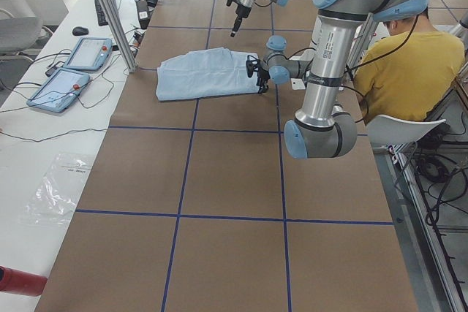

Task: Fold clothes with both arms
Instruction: 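Move both grippers to the shirt edges nearest the robot and grasp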

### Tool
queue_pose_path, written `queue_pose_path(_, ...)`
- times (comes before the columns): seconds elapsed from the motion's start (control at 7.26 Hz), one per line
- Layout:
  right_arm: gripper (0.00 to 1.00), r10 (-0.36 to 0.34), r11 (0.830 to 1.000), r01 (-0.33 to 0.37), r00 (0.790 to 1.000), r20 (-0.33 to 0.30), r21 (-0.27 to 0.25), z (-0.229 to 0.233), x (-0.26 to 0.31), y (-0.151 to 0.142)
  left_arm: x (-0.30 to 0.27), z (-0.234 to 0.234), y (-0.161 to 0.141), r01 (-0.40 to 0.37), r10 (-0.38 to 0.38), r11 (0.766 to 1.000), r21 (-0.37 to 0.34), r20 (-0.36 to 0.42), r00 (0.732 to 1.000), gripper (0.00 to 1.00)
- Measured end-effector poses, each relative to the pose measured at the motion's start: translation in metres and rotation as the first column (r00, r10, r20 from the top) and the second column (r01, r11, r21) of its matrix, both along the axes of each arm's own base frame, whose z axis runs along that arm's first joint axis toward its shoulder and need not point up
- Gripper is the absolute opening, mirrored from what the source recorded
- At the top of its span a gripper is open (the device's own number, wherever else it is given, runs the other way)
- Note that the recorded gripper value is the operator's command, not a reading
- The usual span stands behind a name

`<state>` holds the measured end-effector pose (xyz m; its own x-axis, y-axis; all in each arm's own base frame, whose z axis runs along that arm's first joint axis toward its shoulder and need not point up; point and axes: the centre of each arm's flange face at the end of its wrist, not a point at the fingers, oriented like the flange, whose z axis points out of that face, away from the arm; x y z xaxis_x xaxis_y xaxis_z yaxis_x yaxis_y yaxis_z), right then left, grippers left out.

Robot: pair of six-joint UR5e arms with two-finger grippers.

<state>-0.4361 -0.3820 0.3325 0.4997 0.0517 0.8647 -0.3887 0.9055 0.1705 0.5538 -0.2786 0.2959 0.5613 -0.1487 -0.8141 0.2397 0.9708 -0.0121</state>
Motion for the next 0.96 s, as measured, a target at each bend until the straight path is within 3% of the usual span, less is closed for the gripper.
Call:
queue_pose_path(0.14, 1.0, -0.001, 1.0, 0.001, 1.0, -0.001, -0.001, 0.0004, -0.0002, 0.0, 0.0009, 0.0001, 0.0011, -0.004, 0.004, 1.0, 0.003, 0.002, 1.0, 0.57)
queue_pose_path(0.28, 1.0, -0.001, 1.0, 0.001, 1.0, -0.001, -0.001, 0.0007, -0.0004, -0.0001, 0.0022, 0.0006, 0.0022, -0.008, 0.008, 1.0, 0.005, 0.003, 1.0, 0.47)
queue_pose_path(0.41, 1.0, 0.0, 1.0, 0.0, 1.0, -0.002, -0.001, 0.0011, -0.0005, -0.0003, 0.0032, 0.0009, 0.0028, -0.011, 0.011, 1.0, 0.006, 0.005, 1.0, 0.19)
queue_pose_path(0.55, 1.0, 0.0, 1.0, 0.0, 1.0, -0.002, -0.001, 0.0012, -0.0006, -0.0003, 0.0035, 0.0006, 0.003, -0.012, 0.012, 1.0, 0.007, 0.004, 1.0, 0.0)
queue_pose_path(0.96, 0.96, 0.002, 1.0, -0.002, 1.0, 0.006, -0.005, -0.0021, -0.0015, -0.0003, 0.0005, -0.0064, 0.0028, -0.011, 0.011, 1.0, 0.012, -0.01, 1.0, 0.0)
